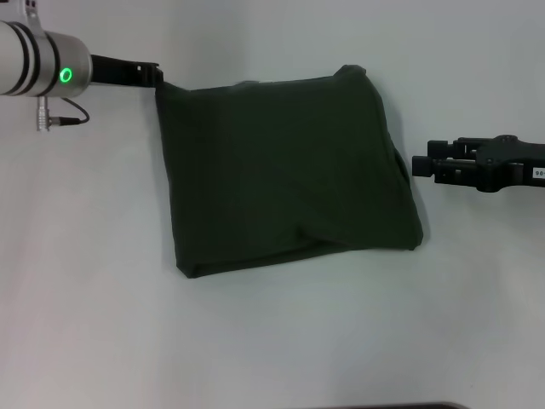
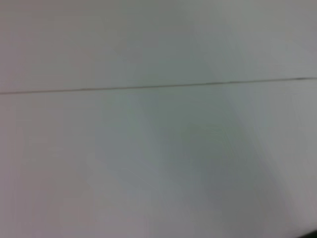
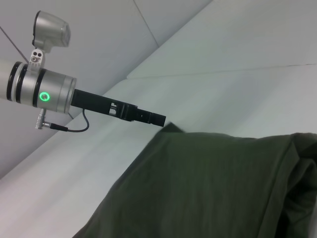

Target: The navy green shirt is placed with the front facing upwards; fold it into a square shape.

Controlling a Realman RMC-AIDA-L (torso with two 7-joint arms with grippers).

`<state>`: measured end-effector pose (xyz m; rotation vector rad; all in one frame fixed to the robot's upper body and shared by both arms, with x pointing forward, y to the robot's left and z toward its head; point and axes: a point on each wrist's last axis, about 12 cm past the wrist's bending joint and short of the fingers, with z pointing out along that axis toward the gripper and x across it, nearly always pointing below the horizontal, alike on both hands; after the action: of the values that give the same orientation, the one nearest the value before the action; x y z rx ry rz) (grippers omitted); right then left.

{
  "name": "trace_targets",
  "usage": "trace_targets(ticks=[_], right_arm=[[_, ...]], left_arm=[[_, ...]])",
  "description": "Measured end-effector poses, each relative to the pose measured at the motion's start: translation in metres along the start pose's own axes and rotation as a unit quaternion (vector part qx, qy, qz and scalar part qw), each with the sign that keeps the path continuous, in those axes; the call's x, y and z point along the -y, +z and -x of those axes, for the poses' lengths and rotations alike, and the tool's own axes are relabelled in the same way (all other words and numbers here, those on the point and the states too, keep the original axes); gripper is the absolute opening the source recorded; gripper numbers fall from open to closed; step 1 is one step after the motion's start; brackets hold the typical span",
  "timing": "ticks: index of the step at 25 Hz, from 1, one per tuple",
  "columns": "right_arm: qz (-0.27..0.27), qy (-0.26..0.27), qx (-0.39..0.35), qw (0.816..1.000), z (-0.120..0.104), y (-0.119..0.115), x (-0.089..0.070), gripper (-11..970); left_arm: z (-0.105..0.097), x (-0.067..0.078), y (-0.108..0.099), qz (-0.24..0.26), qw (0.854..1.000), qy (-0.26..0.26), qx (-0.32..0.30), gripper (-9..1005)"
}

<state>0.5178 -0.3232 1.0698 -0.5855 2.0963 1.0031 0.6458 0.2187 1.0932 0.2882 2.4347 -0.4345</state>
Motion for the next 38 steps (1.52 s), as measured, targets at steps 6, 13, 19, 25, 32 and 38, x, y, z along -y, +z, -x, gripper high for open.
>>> trace_targets(ticks=[6, 13, 19, 25, 32, 38], right_arm=[[0.0, 0.0, 0.0, 1.0, 0.0, 0.0, 0.0, 596], [-0.004, 0.015, 0.004, 1.0, 0.003, -0.004, 0.002, 595], [-0.013, 0.013, 0.021, 1.0, 0.013, -0.009, 0.006, 595], [-0.039, 0.008, 0.045, 0.998, 0.035, -0.004, 0.015, 595], [-0.018, -0.051, 0.075, 0.996, 0.051, 0.048, 0.002, 595], [0.005, -0.211, 0.119, 0.97, 0.03, 0.083, -0.013, 595]], left_arm=[[-0.002, -0.013, -0.006, 0.011, 1.0, -0.024, 0.014, 234], [0.005, -0.025, -0.04, -0.03, 0.998, -0.045, 0.026, 490], [-0.001, -0.013, -0.07, -0.195, 0.979, -0.053, 0.006, 615], [-0.01, 0.01, -0.064, -0.28, 0.958, -0.059, 0.005, 614], [-0.031, -0.002, -0.066, -0.294, 0.949, -0.099, 0.045, 612], [-0.045, -0.035, -0.08, -0.274, 0.947, -0.147, 0.083, 612]])
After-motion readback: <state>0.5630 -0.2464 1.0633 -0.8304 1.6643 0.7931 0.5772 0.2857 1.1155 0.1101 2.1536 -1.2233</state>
